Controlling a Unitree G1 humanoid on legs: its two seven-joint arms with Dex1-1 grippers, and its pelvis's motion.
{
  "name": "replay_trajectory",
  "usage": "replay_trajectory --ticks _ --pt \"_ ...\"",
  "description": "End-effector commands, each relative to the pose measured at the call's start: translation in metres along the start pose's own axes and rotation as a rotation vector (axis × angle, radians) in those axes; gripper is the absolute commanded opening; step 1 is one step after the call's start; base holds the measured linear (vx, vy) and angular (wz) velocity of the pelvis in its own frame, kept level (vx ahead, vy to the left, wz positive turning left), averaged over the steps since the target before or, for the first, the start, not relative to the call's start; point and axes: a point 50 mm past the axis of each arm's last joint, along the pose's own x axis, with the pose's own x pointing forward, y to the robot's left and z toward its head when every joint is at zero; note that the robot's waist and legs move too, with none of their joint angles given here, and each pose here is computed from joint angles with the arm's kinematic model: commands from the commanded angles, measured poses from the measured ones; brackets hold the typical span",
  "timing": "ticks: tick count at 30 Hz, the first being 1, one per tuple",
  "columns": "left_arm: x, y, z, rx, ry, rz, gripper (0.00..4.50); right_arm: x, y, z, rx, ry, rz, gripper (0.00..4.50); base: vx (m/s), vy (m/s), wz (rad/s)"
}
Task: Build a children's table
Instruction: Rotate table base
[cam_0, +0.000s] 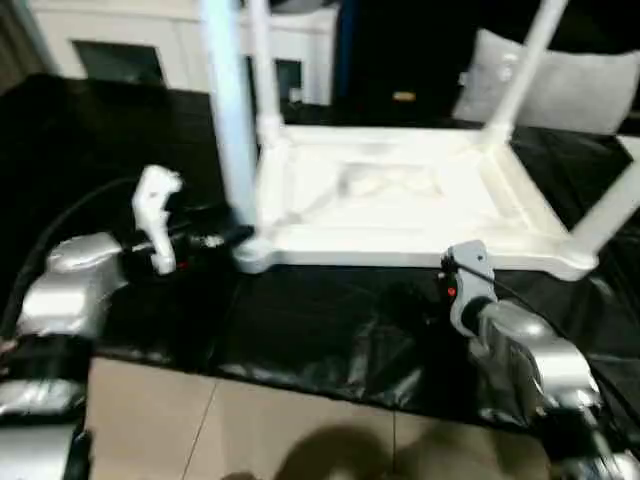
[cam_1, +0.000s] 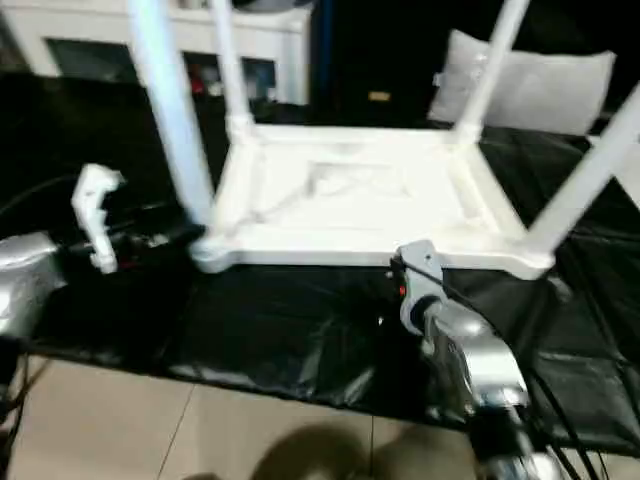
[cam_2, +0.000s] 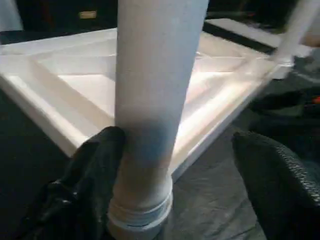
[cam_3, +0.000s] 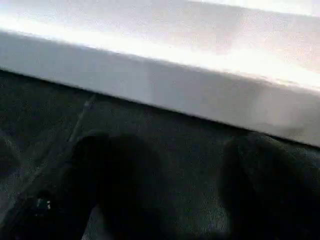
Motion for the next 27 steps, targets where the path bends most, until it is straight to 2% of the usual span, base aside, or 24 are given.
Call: replay_trajectory --ticks 1,4,8,9,11,14,19,20,21,22,24,25,27 --pt "0.019 -0.009 0.004 -0.006 -0.021 -0.092 4.11 0.005 -0.006 -0.002 0.025 0.014 -0.043 4.5 0.0 0.0 0.0" --pt "0.039 -0.017 0.004 -0.059 -0.046 -0.136 4.11 0.013 -0.008 0.001 0.043 0.002 -0.058 4.5 0.0 0.0 0.0" --pt "0.053 -0.017 0.003 -0.084 -0.049 -0.104 4.11 0.018 -0.006 0.006 0.037 -0.009 -0.052 4.5 0.0 0.0 0.0" --pt "0.061 -0.011 -0.002 -0.04 0.001 0.008 4.11 0.019 -0.003 0.009 0.033 -0.016 -0.037 4.5 0.0 0.0 0.0" --pt "0.065 -0.007 -0.003 -0.003 0.028 0.081 4.11 0.019 -0.002 0.009 0.032 -0.018 -0.032 4.5 0.0 0.0 0.0" --pt "0.068 -0.005 0.0 0.015 0.025 0.117 4.11 0.02 -0.003 0.007 0.031 -0.02 -0.033 4.5 0.0 0.0 0.0" --pt "0.078 -0.01 0.006 0.014 -0.01 0.1 4.11 0.018 -0.007 0.003 0.036 -0.022 -0.057 4.5 0.0 0.0 0.0" --pt "0.089 -0.021 0.011 0.016 -0.05 0.023 4.11 0.017 -0.013 0.001 0.041 -0.025 -0.097 4.5 0.0 0.0 0.0" --pt "0.089 -0.021 0.011 0.016 -0.05 0.023 4.11 0.017 -0.013 0.001 0.041 -0.025 -0.097 4.5 0.0 0.0 0.0" --pt "0.096 -0.033 0.017 -0.009 -0.108 -0.094 4.11 0.018 -0.018 0.001 0.039 -0.021 -0.125 4.5 0.0 0.0 0.0" --pt "0.099 -0.04 0.019 -0.025 -0.133 -0.159 4.11 0.019 -0.021 0.001 0.037 -0.016 -0.135 4.5 0.0 0.0 0.0" --pt "0.099 -0.055 0.021 -0.048 -0.149 -0.301 4.11 0.019 -0.024 0.0 0.028 -0.002 -0.148 4.5 0.0 0.0 0.0" --pt "0.098 -0.061 0.021 -0.068 -0.149 -0.372 4.11 0.019 -0.026 -0.001 0.025 0.002 -0.152 4.5 0.0 0.0 0.0"
